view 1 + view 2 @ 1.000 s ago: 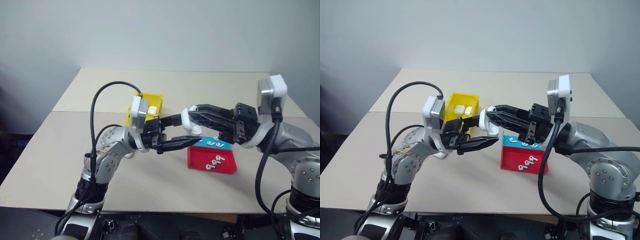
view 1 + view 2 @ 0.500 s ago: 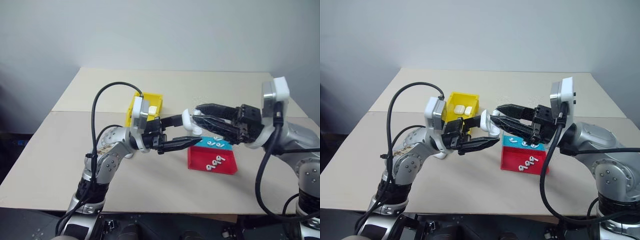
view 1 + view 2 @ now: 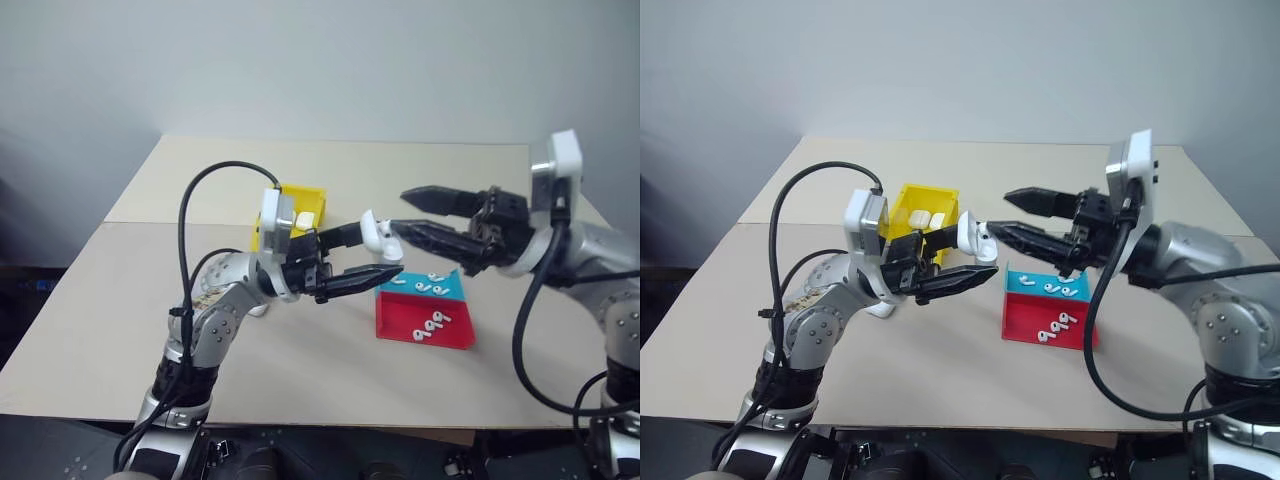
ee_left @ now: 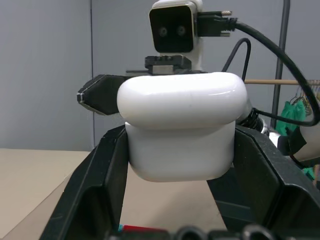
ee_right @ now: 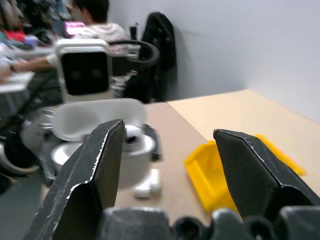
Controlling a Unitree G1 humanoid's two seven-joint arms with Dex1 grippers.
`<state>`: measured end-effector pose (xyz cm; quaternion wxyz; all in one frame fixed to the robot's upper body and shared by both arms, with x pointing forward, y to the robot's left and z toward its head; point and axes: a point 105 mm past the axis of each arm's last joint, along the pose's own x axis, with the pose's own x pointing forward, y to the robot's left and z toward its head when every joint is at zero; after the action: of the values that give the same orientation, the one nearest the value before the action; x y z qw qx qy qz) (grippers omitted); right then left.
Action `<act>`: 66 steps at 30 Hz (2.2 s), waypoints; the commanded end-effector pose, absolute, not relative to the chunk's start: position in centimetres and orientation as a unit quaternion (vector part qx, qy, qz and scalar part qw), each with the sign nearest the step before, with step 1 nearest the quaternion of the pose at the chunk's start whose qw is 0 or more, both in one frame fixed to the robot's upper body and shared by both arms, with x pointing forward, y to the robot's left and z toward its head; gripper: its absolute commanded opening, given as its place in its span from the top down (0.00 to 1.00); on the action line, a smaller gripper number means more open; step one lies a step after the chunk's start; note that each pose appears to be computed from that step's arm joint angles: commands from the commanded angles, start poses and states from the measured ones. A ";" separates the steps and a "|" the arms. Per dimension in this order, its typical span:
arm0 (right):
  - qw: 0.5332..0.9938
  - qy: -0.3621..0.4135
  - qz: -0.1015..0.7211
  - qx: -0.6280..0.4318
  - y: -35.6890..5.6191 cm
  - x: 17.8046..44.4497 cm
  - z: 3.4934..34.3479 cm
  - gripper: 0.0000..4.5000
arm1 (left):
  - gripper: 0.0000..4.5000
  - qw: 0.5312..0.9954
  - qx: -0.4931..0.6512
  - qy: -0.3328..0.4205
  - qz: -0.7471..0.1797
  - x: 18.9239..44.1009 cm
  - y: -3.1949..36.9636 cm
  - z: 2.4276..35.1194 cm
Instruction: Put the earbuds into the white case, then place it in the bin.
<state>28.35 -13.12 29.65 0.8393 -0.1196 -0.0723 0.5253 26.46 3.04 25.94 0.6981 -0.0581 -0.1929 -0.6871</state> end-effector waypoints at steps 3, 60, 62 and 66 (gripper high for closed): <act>0.772 0.039 0.468 -0.429 -14.2 34.4 25.6 0.24 | 0.38 0.692 -0.050 -0.225 -0.684 25.4 3.7 27.1; 0.580 0.259 0.509 -0.582 -13.4 42.1 15.0 0.67 | 0.38 0.726 -0.050 -0.228 -0.647 24.7 4.5 27.0; 0.580 0.259 0.506 -0.583 -13.5 42.2 14.9 0.67 | 0.38 0.726 -0.050 -0.228 -0.646 24.6 4.4 27.0; 0.578 0.262 0.508 -0.583 -13.5 42.1 14.6 0.67 | 0.38 0.726 -0.049 -0.229 -0.646 24.5 4.4 27.0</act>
<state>42.17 -13.54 14.75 0.5781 -0.5839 0.2661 0.5040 25.42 4.46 26.17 0.7375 -0.0564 -0.2097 -0.6395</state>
